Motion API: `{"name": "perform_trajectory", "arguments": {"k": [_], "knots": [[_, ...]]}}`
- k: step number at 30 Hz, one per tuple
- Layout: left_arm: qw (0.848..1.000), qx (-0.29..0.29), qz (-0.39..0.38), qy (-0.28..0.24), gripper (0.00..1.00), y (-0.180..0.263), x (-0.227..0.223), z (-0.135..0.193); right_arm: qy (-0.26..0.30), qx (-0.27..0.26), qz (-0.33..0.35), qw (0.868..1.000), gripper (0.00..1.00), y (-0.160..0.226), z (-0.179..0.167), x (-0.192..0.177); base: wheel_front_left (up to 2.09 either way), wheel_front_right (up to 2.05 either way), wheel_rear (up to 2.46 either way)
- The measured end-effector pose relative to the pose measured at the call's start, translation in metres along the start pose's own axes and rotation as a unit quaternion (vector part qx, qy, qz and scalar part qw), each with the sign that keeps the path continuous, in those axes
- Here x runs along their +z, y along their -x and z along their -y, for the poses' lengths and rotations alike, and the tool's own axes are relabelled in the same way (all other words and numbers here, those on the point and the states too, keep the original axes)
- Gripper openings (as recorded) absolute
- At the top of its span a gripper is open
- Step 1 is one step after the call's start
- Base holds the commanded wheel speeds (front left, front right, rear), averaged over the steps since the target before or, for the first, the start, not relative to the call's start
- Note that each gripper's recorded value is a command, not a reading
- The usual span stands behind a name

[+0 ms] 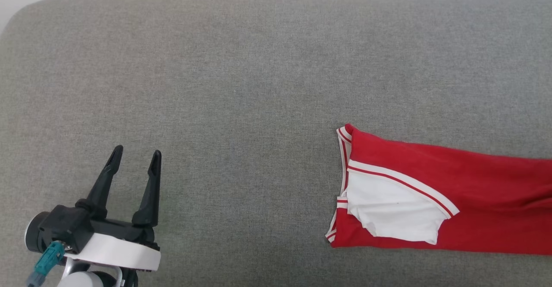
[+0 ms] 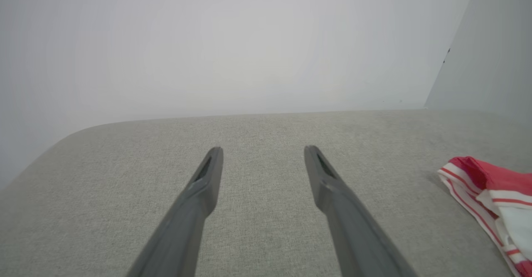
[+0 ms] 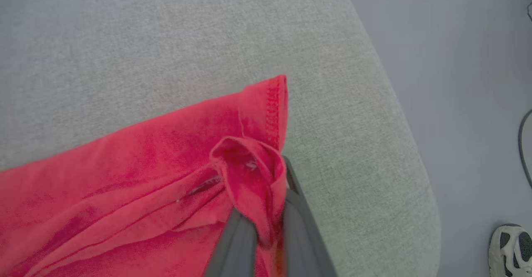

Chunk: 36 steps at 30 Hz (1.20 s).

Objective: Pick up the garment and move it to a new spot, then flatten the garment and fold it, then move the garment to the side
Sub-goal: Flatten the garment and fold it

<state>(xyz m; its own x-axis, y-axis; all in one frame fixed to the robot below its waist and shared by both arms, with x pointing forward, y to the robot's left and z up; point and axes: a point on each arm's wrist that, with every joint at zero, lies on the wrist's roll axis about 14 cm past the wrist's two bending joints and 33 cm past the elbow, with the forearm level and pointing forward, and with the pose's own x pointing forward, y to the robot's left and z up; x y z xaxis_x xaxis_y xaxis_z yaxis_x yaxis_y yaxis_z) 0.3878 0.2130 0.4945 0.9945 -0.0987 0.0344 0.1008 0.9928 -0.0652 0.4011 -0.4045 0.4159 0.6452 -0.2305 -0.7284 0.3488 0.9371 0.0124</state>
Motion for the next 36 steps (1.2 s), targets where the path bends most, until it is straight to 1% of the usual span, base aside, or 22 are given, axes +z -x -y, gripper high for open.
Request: {"name": "perform_trajectory", "arguments": {"k": [2, 5, 8, 10, 13, 15, 19, 21, 24, 25, 26, 28, 30, 34, 36], "knots": [[1.0, 0.0, -0.001, -0.001, 1.0, 0.001, -0.001, 0.0, 0.008, 0.01, 0.007, 1.0, 0.0, 0.003, -0.008, 0.005, 0.0, 0.0, 0.0], [1.0, 0.002, -0.008, 0.002, 1.0, 0.005, -0.005, 0.0, 0.043, 0.037, 0.006, 0.998, 0.0, 0.008, -0.032, 0.002, 0.0, 0.0, 0.0], [1.0, 0.002, -0.012, 0.004, 1.0, 0.009, -0.007, 0.001, 0.082, 0.086, -0.001, 0.993, 0.0, 0.018, -0.069, -0.005, 0.0, 0.0, 0.0], [1.0, 0.006, -0.013, 0.005, 1.0, 0.011, -0.007, -0.001, 0.121, 0.122, -0.004, 0.985, 0.0, 0.028, -0.097, -0.01, 0.0, 0.0, 0.0], [1.0, 0.008, -0.016, 0.007, 1.0, 0.014, -0.009, -0.001, 0.155, 0.197, 0.001, 0.968, 0.0, 0.05, -0.152, -0.016, 0.0, 0.0, 0.0], [1.0, 0.006, -0.016, 0.008, 1.0, 0.014, -0.009, 0.001, 0.187, 0.236, -0.006, 0.954, 0.0, 0.063, -0.181, -0.027, 0.0, 0.0, 0.0], [1.0, 0.002, -0.016, 0.008, 1.0, 0.013, -0.008, 0.003, 0.229, 0.306, -0.014, 0.924, 0.0, 0.084, -0.233, -0.046, 0.0, 0.0, 0.0], [1.0, -0.001, -0.011, 0.009, 1.0, 0.01, -0.006, 0.004, 0.245, 0.339, -0.009, 0.908, 0.0, 0.093, -0.259, -0.051, 0.0, 0.0, 0.0], [1.0, -0.001, -0.01, 0.012, 1.0, 0.008, -0.006, 0.005, 0.258, 0.374, -0.001, 0.891, 0.0, 0.1, -0.29, -0.055, 0.0, 0.0, 0.0], [1.0, -0.002, -0.012, 0.013, 1.0, 0.008, -0.007, 0.006, 0.264, 0.388, 0.006, 0.883, 0.0, 0.101, -0.306, -0.056, 0.0, 0.0, 0.0], [1.0, -0.002, -0.01, 0.014, 1.0, 0.006, -0.007, 0.006, 0.273, 0.391, 0.008, 0.879, 0.0, 0.099, -0.311, -0.056, 0.0, 0.0, 0.0], [1.0, -0.003, -0.009, 0.014, 1.0, 0.005, -0.006, 0.007, 0.274, 0.397, 0.015, 0.876, 0.0, 0.096, -0.322, -0.056, 0.0, 0.0, 0.0], [1.0, -0.003, -0.01, 0.015, 1.0, 0.006, -0.006, 0.007, 0.262, 0.407, 0.008, 0.875, 0.0, 0.092, -0.331, -0.061, 0.0, 0.0, 0.0], [1.0, 0.001, -0.012, 0.019, 1.0, 0.007, -0.007, 0.005, 0.263, 0.406, -0.008, 0.875, 0.0, 0.082, -0.335, -0.072, 0.0, 0.0, 0.0], [1.0, 0.004, -0.01, 0.021, 1.0, 0.005, -0.006, 0.003, 0.261, 0.405, -0.025, 0.876, 0.0, 0.073, -0.337, -0.085, 0.0, 0.0, 0.0]]}}
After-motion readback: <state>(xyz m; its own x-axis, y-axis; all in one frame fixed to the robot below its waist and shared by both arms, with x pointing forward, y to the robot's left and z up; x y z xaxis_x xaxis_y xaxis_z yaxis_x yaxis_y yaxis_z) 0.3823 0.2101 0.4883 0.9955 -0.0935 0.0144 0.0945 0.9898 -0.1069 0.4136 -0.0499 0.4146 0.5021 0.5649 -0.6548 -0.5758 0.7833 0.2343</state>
